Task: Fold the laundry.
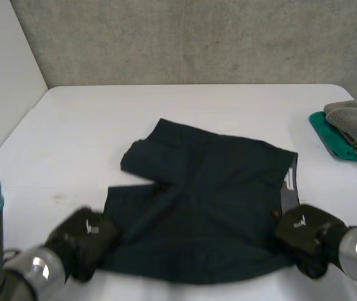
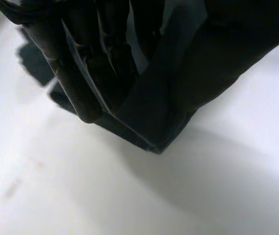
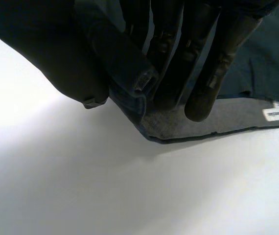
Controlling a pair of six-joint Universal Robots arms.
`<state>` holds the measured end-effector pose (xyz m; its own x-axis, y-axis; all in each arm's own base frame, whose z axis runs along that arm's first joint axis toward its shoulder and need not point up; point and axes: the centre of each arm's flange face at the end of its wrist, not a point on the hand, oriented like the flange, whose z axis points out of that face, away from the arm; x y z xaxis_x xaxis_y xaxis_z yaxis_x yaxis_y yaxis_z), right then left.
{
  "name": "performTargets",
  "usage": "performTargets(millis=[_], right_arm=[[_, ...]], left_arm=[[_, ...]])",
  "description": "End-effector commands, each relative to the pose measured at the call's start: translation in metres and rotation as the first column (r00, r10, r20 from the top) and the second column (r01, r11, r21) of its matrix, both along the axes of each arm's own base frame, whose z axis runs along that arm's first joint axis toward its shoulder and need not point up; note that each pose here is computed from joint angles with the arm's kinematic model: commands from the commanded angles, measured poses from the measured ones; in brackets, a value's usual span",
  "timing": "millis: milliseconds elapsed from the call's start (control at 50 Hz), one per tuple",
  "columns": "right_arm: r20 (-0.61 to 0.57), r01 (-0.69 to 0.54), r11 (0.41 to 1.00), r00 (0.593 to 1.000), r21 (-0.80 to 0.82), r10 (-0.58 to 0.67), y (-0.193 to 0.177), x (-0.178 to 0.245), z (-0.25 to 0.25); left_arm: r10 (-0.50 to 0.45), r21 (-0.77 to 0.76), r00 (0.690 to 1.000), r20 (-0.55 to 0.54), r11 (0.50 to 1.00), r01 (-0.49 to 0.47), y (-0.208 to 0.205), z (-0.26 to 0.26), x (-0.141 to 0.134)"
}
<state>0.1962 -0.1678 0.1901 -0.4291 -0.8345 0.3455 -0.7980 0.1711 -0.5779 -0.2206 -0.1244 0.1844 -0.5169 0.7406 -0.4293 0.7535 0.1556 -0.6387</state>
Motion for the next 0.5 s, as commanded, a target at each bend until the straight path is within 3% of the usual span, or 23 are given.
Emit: performTargets(millis=[20, 220, 340, 500], right_arm=[[0.002, -0.028, 0.999, 1.0, -0.019, 0.028, -0.005, -0.008, 0.012], [0.229, 0.192, 0.967, 0.962, -0.168, -0.151, -0.079, 0.002, -0.004], [0.242, 0.309, 0.907, 0.939, -0.286, -0.244, -0.115, -0.001, -0.006], [0.245, 0.338, 0.855, 0.935, -0.393, -0.257, -0.15, 0.025, -0.017]], left_arm=[[-0.105, -0.003, 0.993, 0.045, 0.994, 0.105, 0.026, 0.007, -0.002], [-0.103, -0.319, 0.989, -0.106, 0.946, 0.064, -0.069, 0.002, -0.059], [-0.131, -0.495, 0.973, -0.19, 0.869, 0.021, -0.14, -0.005, -0.104], [-0.179, -0.643, 0.959, -0.221, 0.766, -0.005, -0.212, -0.024, -0.147]])
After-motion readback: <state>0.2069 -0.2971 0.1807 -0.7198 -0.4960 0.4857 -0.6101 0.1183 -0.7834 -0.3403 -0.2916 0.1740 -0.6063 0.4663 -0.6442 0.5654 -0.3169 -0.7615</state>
